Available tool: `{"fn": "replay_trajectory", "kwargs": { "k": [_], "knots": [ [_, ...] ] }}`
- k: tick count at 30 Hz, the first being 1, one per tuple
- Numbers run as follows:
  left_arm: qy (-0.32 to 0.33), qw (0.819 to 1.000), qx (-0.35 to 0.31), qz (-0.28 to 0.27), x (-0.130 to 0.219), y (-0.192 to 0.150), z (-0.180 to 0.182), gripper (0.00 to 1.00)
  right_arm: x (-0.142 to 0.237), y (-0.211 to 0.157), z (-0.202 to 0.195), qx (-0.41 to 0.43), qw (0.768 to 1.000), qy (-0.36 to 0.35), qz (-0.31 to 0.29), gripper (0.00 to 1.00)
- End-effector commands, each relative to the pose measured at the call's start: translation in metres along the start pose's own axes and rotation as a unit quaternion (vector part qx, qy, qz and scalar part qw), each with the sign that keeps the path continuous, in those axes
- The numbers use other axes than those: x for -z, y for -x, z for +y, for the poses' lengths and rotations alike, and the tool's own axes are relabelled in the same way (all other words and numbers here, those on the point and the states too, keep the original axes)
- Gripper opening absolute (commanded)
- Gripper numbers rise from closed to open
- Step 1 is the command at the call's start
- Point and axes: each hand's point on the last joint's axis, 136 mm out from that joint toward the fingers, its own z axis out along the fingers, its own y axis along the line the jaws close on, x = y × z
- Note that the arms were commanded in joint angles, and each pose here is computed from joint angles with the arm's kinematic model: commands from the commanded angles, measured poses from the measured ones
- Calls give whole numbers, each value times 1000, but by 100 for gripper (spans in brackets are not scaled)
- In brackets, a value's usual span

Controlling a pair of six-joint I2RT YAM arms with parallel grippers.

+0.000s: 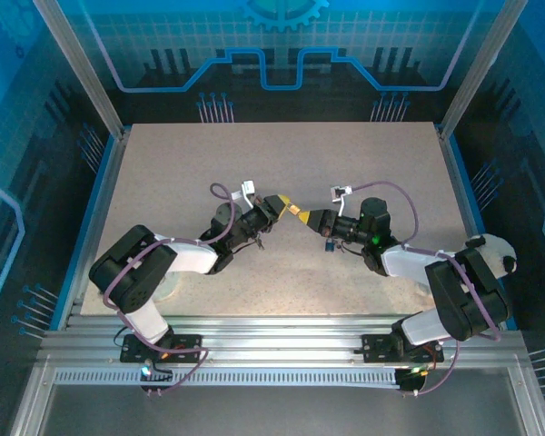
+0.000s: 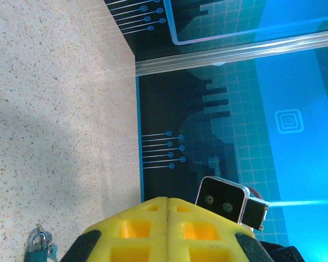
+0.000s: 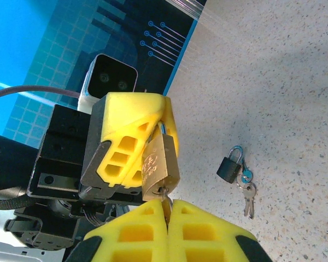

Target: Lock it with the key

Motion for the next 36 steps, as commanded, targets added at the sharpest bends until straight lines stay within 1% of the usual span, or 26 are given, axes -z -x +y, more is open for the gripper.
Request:
{"fn": "replay_trajectory", "kwargs": {
  "k": [1,14,18,21,26,28,32,36],
  "knots": [
    [-23,994,-11,-108,10,61,-19,0,0,-5,8,6,1000,16,16,0],
    [-17,992,-15,-122,15,76,-19,0,3,-3,8,9,1000,13,13,0],
    [-5,993,-36,-113,16,76,-18,0,10,3,8,13,1000,5,1,0],
    [23,993,-73,-92,16,71,-18,0,20,8,4,27,999,-30,-13,0],
    [68,985,-137,-76,28,66,-16,0,36,16,-10,69,989,-127,-31,0],
    [85,982,-156,-57,29,61,-13,0,38,18,-13,74,986,-142,-36,0],
    [104,979,-176,-13,30,47,-6,0,34,20,-26,60,982,-174,-32,0],
    [136,973,-187,22,34,36,10,0,27,17,-49,39,974,-224,-23,0]
  ]
}}
